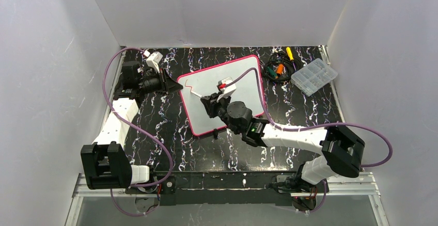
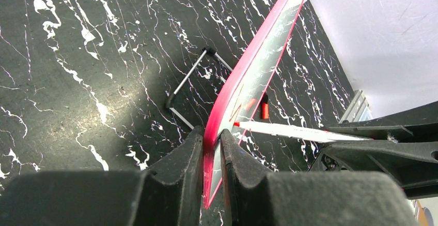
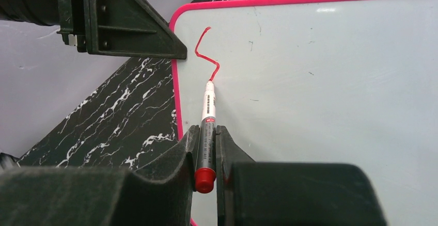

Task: Write a sentence on the whiteboard

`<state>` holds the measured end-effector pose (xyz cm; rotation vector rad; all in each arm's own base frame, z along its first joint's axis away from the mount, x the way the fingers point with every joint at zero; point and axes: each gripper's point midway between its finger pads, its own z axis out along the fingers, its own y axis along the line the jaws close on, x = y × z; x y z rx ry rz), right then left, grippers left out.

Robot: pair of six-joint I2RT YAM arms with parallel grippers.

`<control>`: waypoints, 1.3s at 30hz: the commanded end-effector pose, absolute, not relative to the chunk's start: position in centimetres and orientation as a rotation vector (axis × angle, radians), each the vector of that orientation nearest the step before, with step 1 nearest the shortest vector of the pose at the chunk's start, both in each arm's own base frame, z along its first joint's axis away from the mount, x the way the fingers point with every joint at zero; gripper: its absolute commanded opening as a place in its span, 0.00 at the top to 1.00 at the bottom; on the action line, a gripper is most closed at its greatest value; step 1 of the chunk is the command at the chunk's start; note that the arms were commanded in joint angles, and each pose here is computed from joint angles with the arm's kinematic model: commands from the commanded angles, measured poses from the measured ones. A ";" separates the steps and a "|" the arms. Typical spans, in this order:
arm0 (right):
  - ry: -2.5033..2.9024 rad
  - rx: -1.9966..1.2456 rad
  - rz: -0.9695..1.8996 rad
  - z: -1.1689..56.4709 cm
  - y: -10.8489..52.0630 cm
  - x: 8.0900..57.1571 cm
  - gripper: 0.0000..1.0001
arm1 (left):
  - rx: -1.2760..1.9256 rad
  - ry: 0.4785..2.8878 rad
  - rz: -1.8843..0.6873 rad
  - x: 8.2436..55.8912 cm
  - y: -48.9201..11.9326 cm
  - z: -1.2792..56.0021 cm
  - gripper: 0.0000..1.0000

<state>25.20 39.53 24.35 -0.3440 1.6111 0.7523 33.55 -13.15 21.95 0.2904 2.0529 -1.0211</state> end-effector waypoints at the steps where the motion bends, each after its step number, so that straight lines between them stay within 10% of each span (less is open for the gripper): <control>1: 1.594 -0.363 0.764 24.7 39.9 24.6 0.99 | 0.307 2.055 -1.029 32.3 -13.4 22.2 1.00; 39: 1.502 -0.317 0.729 28.5 38.5 26.2 0.99 | 0.298 2.067 -1.009 32.5 -13.2 21.8 1.00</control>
